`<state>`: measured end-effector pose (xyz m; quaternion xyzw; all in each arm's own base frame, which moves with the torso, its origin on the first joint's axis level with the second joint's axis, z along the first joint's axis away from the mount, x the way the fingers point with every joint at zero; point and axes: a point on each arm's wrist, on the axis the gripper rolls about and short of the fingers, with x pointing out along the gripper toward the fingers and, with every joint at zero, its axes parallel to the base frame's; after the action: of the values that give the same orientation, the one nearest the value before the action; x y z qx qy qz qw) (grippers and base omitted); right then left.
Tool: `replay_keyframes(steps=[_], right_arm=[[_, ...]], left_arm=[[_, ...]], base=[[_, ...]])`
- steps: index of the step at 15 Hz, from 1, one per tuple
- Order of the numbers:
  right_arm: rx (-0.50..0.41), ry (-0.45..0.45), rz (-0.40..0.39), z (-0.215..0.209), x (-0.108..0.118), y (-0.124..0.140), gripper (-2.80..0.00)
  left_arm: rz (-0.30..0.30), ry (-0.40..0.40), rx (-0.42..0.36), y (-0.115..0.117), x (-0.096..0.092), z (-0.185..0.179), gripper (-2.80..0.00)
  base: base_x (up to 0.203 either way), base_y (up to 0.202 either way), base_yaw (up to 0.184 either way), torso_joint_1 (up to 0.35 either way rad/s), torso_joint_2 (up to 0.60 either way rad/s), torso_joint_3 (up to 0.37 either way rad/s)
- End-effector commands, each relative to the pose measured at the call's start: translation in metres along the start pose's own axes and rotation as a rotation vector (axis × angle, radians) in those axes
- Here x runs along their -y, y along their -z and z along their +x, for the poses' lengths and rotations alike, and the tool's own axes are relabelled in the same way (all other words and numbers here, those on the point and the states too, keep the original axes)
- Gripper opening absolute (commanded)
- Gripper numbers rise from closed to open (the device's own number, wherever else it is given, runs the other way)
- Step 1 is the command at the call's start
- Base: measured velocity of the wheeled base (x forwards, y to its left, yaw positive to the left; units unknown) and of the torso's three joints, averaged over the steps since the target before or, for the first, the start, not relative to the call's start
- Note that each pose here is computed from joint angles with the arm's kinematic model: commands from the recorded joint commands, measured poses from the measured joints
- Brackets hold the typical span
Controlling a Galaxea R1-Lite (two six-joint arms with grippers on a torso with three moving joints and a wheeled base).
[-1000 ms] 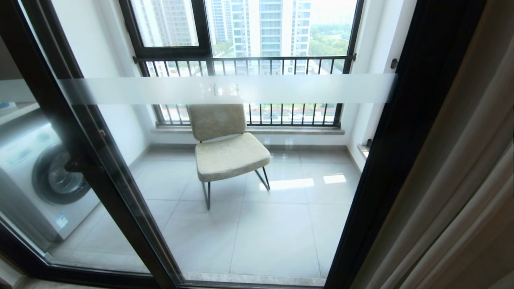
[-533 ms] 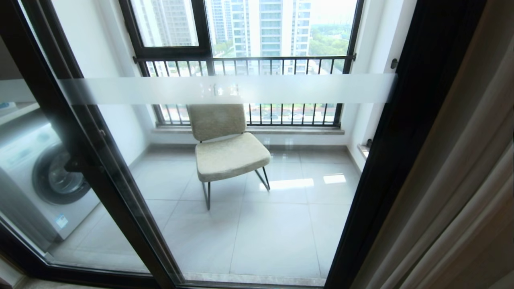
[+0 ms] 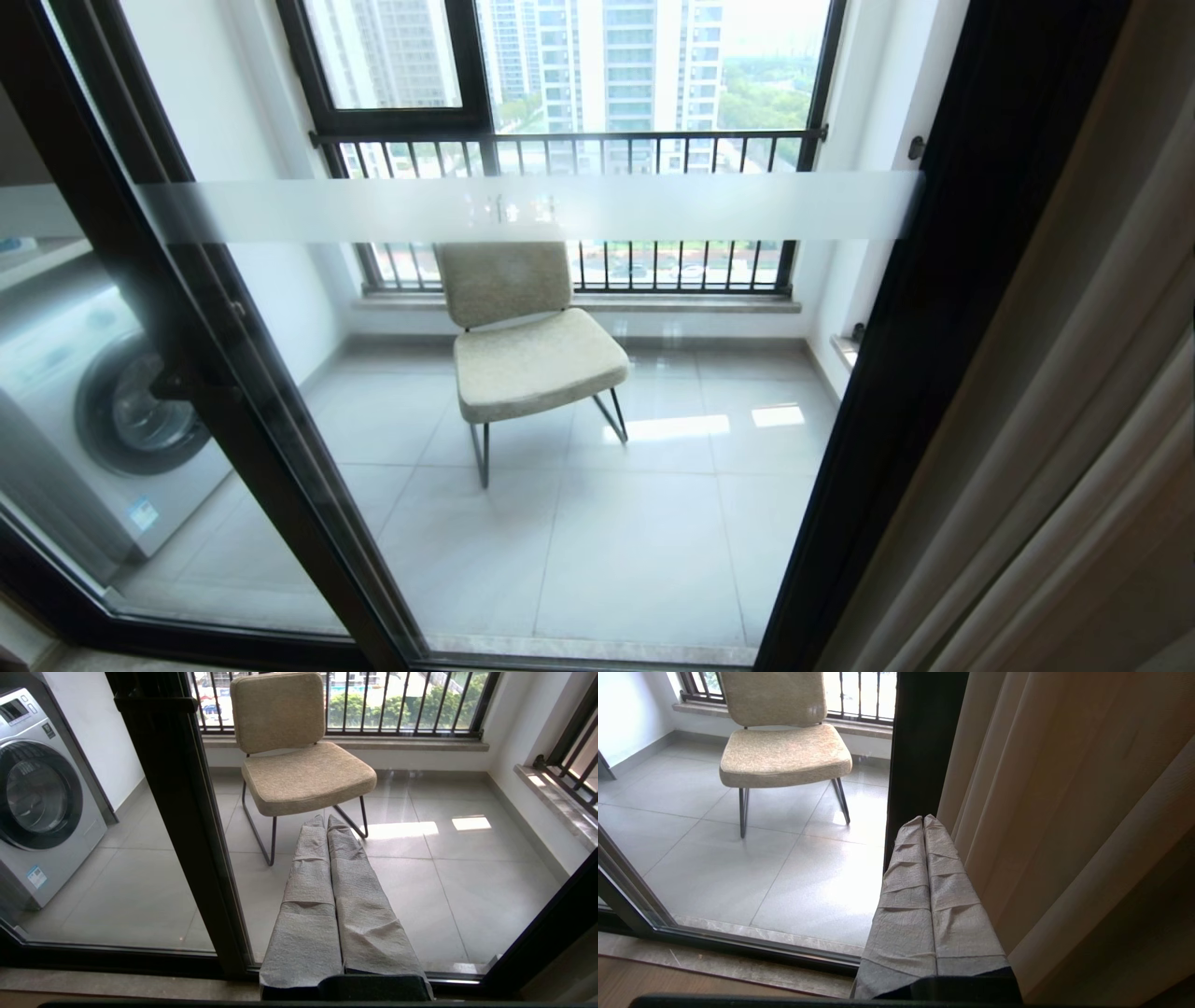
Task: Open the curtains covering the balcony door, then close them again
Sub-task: Close the inner curtains on both sides
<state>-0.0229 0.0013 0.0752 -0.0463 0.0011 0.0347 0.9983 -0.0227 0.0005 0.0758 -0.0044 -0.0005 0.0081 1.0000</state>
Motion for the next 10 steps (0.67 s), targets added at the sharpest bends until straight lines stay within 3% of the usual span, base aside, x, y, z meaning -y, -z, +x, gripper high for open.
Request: replay_keyframes(steps=[1,10], right_arm=[[0.001,-0.001,-0.001,-0.0001,0.0,-0.0001,-2.8],[-0.001,0.0,-0.001,0.0001,0.0,0.0004,-2.8]], left_arm=[[-0.001,-0.001,0.001,0.0,0.0,0.0,-2.8],[-0.001,-0.001,0.001,0.0,0.0,0.0,-2.8]], base=[[0.0,0.0,0.0,0.0,0.0,0.0],[0.0,0.0,0.0,0.0,0.0,0.0]])
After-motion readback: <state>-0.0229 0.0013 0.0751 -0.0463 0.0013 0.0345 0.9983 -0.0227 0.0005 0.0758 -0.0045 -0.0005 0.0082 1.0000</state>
